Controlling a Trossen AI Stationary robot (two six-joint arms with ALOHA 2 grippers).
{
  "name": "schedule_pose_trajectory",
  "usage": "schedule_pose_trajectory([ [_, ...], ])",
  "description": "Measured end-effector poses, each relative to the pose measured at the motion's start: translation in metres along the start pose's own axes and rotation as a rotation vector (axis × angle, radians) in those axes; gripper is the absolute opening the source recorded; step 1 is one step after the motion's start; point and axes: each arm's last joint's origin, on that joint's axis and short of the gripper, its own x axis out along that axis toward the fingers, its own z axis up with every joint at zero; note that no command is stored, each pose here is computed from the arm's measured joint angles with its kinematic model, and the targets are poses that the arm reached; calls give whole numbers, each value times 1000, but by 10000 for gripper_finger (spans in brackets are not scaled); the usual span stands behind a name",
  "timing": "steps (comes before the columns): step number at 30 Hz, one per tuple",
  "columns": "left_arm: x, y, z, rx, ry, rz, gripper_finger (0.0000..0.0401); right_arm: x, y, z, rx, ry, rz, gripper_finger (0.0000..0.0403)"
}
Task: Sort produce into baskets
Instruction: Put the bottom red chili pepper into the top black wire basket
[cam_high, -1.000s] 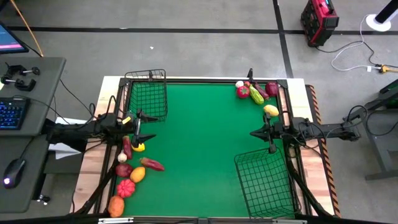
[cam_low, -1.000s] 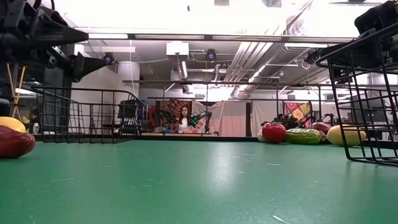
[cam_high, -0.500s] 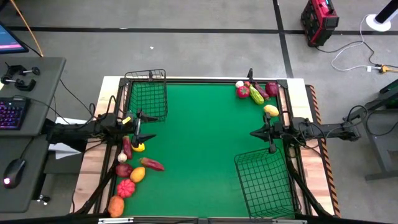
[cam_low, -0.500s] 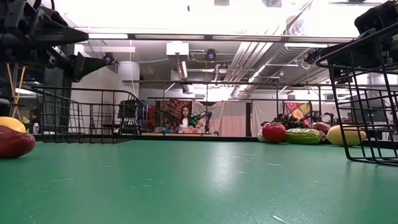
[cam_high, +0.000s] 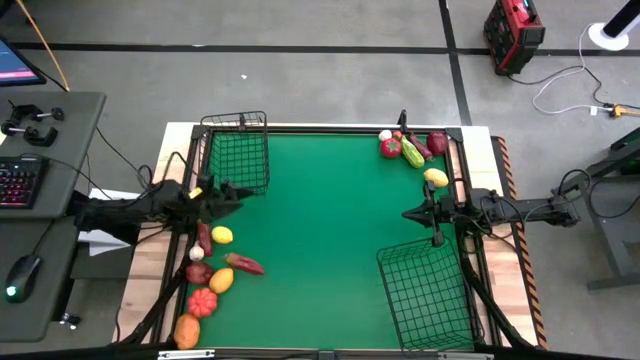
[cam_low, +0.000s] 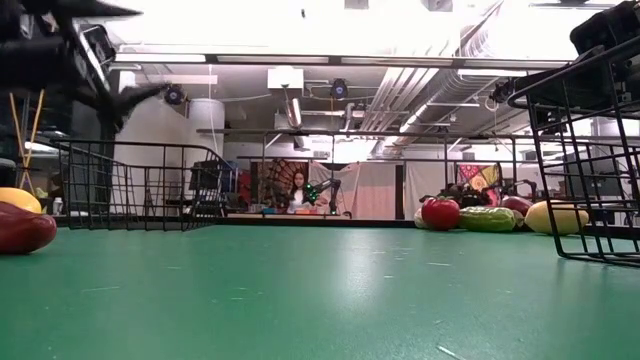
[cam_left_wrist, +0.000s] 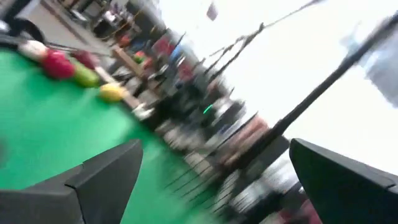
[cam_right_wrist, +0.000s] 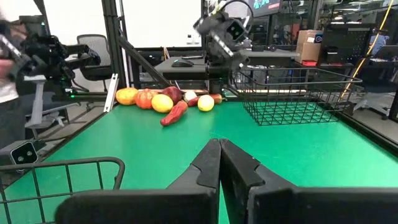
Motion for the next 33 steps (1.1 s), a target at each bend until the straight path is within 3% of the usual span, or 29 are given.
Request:
schedule_pose_trajectory([
  [2,0,-5,7,-31,-90,-36,397,0,0,0,0,0,0,0],
  [4,1,-12,12,9,-152,-98,397,0,0,0,0,0,0,0],
  [7,9,-22,21,60,-143,-89,397,0,0,0,0,0,0,0],
  [10,31,-30,28,93,-21,31,397,0,0,0,0,0,-1,0],
  [15,87,-35,35,317,299,194,397,0,0,0,0,0,0,0],
  [18,119,-39,41,371,479,263,397,0,0,0,0,0,0,0],
  [22,151,-48,50,247,620,370,397,0,0,0,0,0,0,0],
  [26,174,-61,59,95,591,402,397,0,0,0,0,0,0,0],
  [33,188,-67,53,77,559,345,397,0,0,0,0,0,0,0],
])
